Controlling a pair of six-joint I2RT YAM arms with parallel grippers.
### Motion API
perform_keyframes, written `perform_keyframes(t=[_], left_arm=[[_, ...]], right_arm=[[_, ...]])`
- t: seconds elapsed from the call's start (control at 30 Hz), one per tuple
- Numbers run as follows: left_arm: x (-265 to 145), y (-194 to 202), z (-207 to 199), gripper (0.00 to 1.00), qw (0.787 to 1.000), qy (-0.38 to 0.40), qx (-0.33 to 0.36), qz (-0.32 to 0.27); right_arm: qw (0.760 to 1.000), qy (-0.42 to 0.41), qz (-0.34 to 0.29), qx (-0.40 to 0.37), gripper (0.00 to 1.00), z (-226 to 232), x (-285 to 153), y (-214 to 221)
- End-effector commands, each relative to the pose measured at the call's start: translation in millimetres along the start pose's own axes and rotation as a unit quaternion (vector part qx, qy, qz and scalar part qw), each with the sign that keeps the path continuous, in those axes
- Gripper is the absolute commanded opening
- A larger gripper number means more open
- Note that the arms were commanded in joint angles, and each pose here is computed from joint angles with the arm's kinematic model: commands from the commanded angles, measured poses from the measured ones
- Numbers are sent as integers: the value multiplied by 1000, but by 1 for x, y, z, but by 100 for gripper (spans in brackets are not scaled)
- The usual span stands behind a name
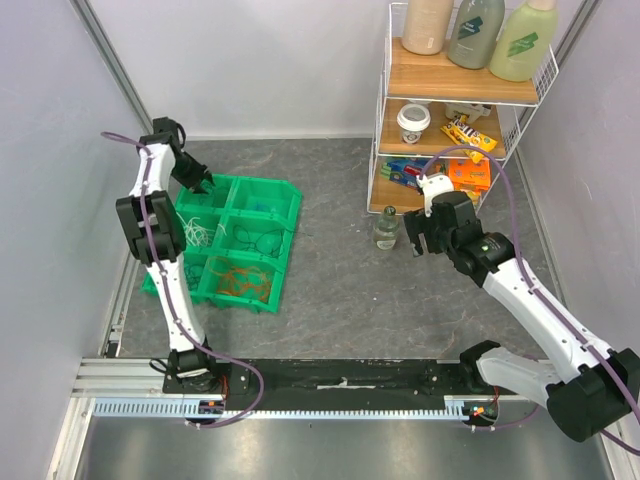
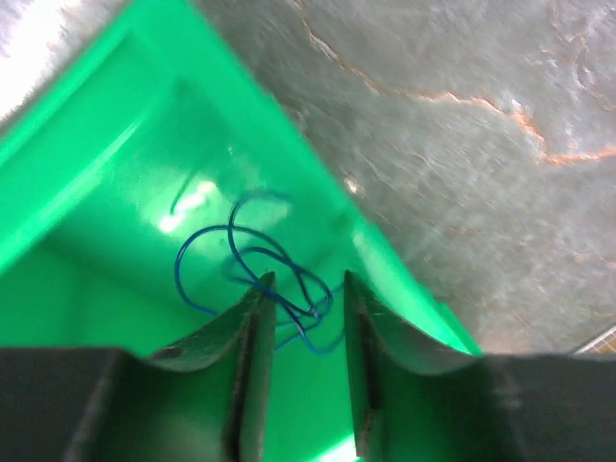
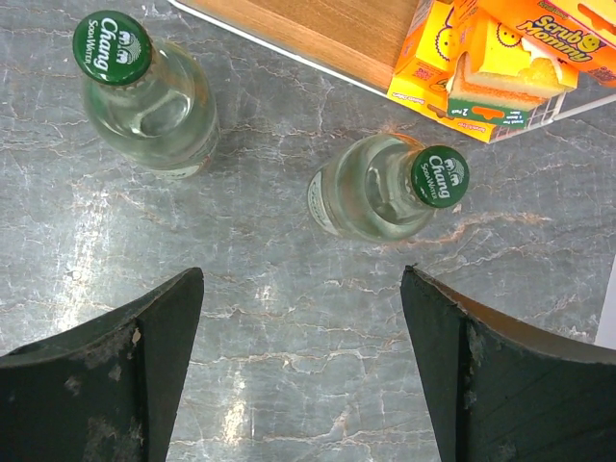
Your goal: Untangle the cables
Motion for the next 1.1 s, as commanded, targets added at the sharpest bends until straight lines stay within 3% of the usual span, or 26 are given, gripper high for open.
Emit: perform_keyframes(t=[0.0, 0.03, 0.13, 0.33, 0.6, 0.73, 0.87, 1.07], left_arm=[[-63, -12, -42, 58, 995, 81, 31, -58], [-70, -13, -45, 68, 994, 86, 32, -65], [-95, -14, -49, 74, 991, 97, 36, -84], [-150, 12, -52, 75, 985, 138, 56, -88], [-209, 100, -66, 74, 961, 229, 143, -57], [-245, 156, -85, 74, 931, 288, 218, -50], [-291, 203, -109, 75, 877, 381, 288, -59], [-341, 236, -112, 76, 813, 485, 313, -81]], right_arm=[[999, 22, -42, 18, 91, -13, -17, -23], [999, 26, -42, 20, 91, -14, -18, -22], [998, 33, -51, 24, 91, -18, -24, -22], [996, 27, -71, 41, 91, -17, -29, -30], [993, 10, -96, 74, 93, -13, -36, -41], [990, 17, -104, 95, 94, -17, -44, -50], [984, 40, -122, 127, 96, -29, -59, -63], [977, 58, -121, 166, 98, -37, -73, -67]])
Point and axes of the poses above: each gripper's point midway between its finger pads, its own x axis out along the fingers, its own z axis along the line the jaws close on, y = z × x, the point moved 3 cm from there along -x, back along the fingers, and after that the axes turned 8 degrees about -x, right-handed, at the moved point
